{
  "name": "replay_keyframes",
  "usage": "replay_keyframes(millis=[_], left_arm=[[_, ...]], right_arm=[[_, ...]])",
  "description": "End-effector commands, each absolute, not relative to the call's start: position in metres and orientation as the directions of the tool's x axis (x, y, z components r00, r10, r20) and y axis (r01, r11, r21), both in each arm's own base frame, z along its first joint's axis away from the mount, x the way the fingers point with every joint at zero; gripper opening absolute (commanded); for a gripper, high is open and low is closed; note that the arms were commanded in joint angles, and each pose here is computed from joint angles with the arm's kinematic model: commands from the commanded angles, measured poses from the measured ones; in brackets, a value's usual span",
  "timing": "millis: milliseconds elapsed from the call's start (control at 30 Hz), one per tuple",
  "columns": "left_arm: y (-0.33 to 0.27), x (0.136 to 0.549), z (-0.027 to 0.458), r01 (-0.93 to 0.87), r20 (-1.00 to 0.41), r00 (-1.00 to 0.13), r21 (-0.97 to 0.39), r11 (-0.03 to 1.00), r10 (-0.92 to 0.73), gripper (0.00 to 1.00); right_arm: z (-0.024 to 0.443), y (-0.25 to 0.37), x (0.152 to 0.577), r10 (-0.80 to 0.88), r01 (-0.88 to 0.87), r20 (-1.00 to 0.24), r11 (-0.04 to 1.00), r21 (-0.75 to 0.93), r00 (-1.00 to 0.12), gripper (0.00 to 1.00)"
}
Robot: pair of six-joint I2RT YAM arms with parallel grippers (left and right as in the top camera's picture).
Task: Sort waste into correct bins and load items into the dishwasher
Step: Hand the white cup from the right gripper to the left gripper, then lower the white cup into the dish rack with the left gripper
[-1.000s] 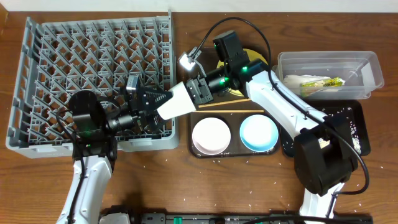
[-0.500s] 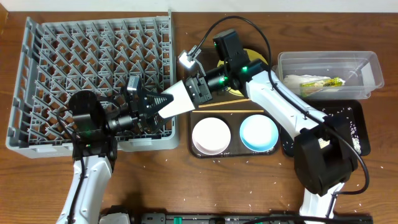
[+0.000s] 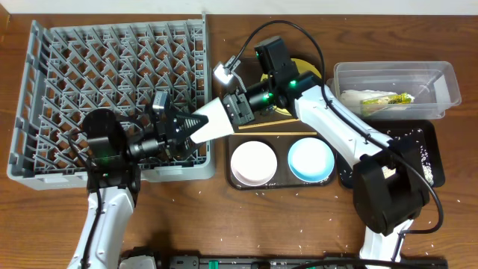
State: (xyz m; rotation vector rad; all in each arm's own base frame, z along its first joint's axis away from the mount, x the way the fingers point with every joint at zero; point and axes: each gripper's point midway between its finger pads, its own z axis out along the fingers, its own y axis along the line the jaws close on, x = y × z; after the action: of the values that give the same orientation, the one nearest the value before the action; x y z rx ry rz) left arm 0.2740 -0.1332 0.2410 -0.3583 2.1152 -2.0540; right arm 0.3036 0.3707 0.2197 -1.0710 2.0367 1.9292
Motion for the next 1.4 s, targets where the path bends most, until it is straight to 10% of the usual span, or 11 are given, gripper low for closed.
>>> replay_keyframes(millis=[0,133,300,433,867,1367], left_arm=[[-0.133,0.276,0.246,-0.018,0.009,-0.958,-0.999,0.029,-0.288,0.50],[-0.132,0.279,0.245,-0.019,0.009,-0.952,-0.999,0.033,-0.306,0.39],[-0.131,0.281,0.246,-0.008,-0.004,-0.950,-0.999,0.036,-0.314,0.25],[-0.130,0.283,0.256,0.085,-0.096,-0.944,-0.995,0.049,-0.316,0.23],[-0.067,0.326,0.255,0.113,-0.170,-0.778,-0.985,0.131,-0.605,0.19],[-0.043,0.350,0.237,-0.016,-0.169,-0.676,-0.970,0.243,-0.718,0.19]], right_arm=[[0.212,0.376,0.297,-0.412,-0.551,-0.529,-0.074,0.831,-0.742,0.01],[0.211,0.376,0.297,-0.413,-0.552,-0.529,-0.074,0.831,-0.741,0.02],[0.212,0.373,0.301,-0.404,-0.556,-0.533,-0.070,0.828,-0.743,0.54],[0.207,0.359,0.323,-0.363,-0.572,-0.536,-0.008,0.820,-0.762,0.66],[0.165,0.278,0.402,-0.201,-0.504,-0.468,0.460,0.731,-0.861,0.99],[0.207,0.214,0.406,-0.208,-0.480,-0.594,0.807,0.344,-0.777,0.99]])
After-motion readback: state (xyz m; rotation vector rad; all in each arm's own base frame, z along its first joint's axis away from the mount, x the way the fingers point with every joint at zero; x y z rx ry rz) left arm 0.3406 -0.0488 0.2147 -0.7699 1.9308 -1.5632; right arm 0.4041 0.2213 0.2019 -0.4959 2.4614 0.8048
